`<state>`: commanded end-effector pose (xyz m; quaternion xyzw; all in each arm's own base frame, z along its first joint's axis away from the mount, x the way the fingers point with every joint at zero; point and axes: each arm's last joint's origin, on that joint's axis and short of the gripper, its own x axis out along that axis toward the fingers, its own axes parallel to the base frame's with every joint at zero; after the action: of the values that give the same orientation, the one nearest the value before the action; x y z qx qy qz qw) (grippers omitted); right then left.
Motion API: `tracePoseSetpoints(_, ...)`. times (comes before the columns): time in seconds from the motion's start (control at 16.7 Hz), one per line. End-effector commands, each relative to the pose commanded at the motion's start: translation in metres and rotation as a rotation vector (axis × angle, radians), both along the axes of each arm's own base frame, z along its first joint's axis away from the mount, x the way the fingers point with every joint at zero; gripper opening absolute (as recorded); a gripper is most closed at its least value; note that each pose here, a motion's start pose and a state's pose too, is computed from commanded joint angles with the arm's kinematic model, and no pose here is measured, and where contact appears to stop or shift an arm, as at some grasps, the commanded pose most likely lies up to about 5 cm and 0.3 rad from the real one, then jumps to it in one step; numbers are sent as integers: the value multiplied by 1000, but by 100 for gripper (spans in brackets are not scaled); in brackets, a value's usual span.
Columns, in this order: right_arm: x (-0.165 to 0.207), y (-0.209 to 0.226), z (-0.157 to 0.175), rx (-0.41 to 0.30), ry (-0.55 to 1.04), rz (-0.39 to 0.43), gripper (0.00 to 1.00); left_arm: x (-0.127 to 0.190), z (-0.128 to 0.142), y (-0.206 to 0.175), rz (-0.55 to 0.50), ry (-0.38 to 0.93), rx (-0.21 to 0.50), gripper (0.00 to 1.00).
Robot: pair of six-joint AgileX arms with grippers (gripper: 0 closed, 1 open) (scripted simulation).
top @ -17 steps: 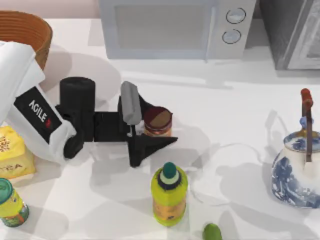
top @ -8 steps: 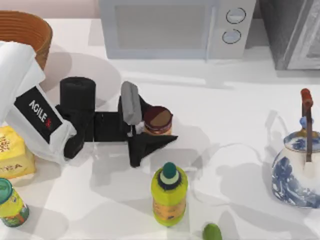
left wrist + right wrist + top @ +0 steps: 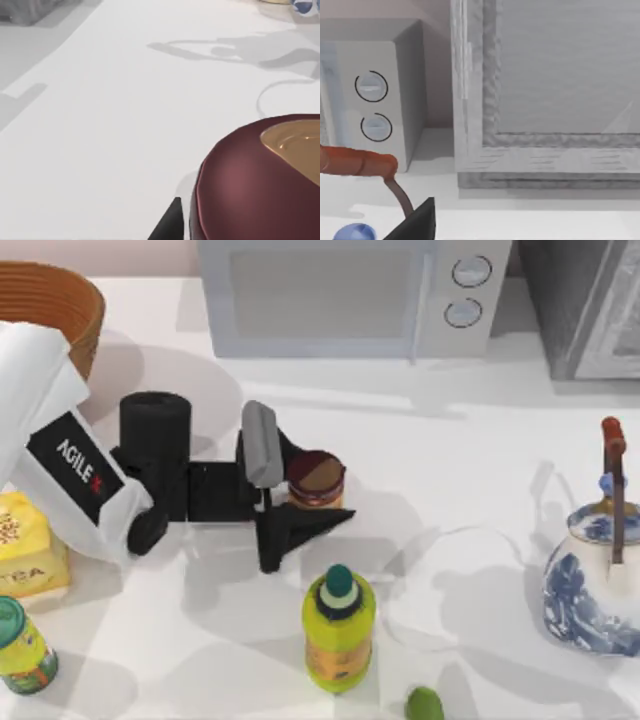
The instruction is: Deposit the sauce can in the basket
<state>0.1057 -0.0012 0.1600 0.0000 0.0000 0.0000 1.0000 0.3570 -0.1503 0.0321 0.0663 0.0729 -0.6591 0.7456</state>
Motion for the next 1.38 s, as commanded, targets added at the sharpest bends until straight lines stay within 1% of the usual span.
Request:
tracePoseSetpoints(0.18,0,0,0,0,0,0,100,15,21,8,1,-15,-14,0)
tracePoseSetpoints(0.36,0,0,0,0,0,0,100,41,59,32,30,-48,-29,0)
tracePoseSetpoints(0.54,0,0,0,0,0,0,100,67,108,77,103,-89,-34,0)
tracePoseSetpoints(0.72,0,0,0,0,0,0,100,82,154,141,217,-107,-24,0)
tracePoseSetpoints(0.84,0,0,0,0,0,0,100,83,179,188,307,-105,-14,0)
tracePoseSetpoints(0.96,0,0,0,0,0,0,100,78,200,236,401,-91,-4,0)
tracePoseSetpoints(1.14,0,0,0,0,0,0,100,61,221,297,530,-49,3,0)
tracePoseSetpoints(1.26,0,0,0,0,0,0,100,49,229,327,595,-21,1,0)
tracePoseSetpoints(1.38,0,0,0,0,0,0,100,41,234,344,634,-4,-3,0)
